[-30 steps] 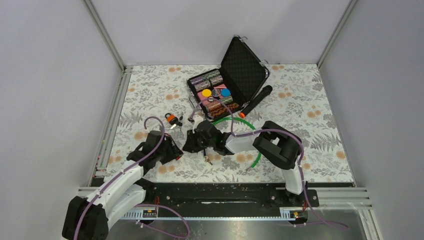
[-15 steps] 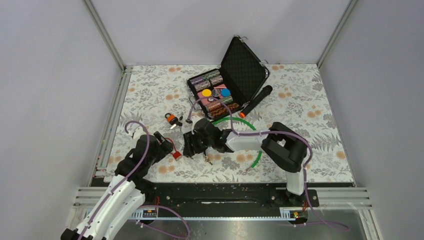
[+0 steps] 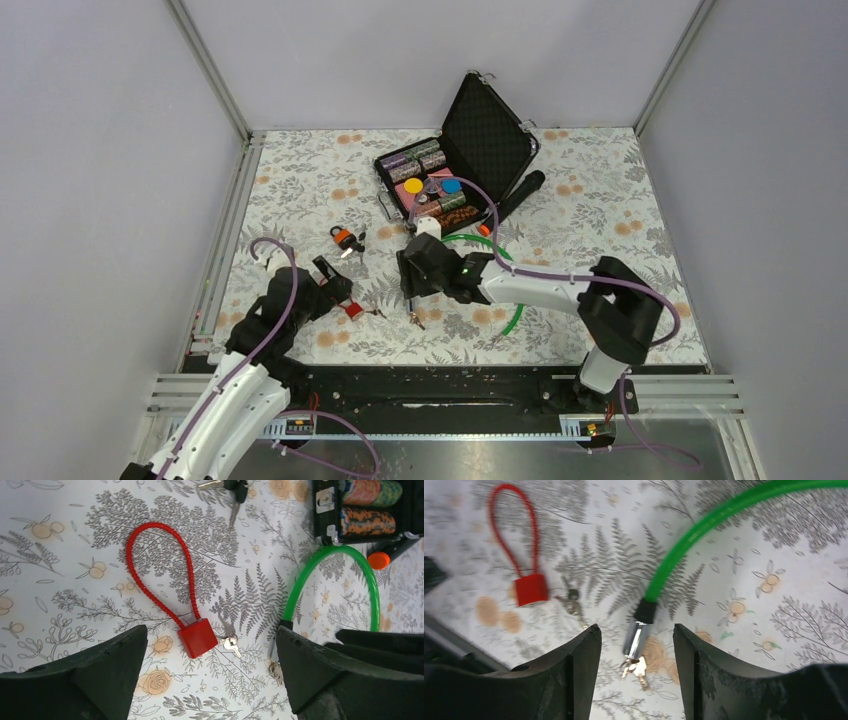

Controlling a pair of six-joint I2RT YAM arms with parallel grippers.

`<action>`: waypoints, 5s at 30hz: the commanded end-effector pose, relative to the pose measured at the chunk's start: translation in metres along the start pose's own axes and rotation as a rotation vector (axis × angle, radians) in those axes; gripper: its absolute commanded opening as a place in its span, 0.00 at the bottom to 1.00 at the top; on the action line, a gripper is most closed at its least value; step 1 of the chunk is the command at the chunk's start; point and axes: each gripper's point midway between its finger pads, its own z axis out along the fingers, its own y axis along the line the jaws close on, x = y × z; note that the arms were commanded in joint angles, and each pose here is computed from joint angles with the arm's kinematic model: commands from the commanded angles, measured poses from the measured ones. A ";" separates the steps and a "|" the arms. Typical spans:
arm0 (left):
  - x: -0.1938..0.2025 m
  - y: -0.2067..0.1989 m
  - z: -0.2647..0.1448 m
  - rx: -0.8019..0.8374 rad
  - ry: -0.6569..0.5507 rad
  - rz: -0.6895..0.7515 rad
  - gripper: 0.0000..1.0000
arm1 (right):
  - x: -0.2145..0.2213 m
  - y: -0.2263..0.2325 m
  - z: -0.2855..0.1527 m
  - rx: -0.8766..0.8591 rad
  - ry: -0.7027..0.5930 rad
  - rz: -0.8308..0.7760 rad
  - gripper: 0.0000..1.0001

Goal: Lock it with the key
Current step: Pick up the lock from the center of the board.

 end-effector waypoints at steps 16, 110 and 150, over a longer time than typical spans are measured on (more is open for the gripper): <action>0.010 -0.056 0.004 0.287 0.089 0.086 0.97 | 0.001 -0.035 0.049 0.292 0.008 0.047 0.61; 0.082 -0.194 -0.017 0.910 0.247 0.457 0.00 | -0.063 -0.030 -0.024 -0.149 -0.239 0.773 0.43; 0.035 -0.225 -0.030 0.932 0.036 0.519 0.00 | -0.034 -0.056 -0.089 -0.201 -0.272 0.483 0.71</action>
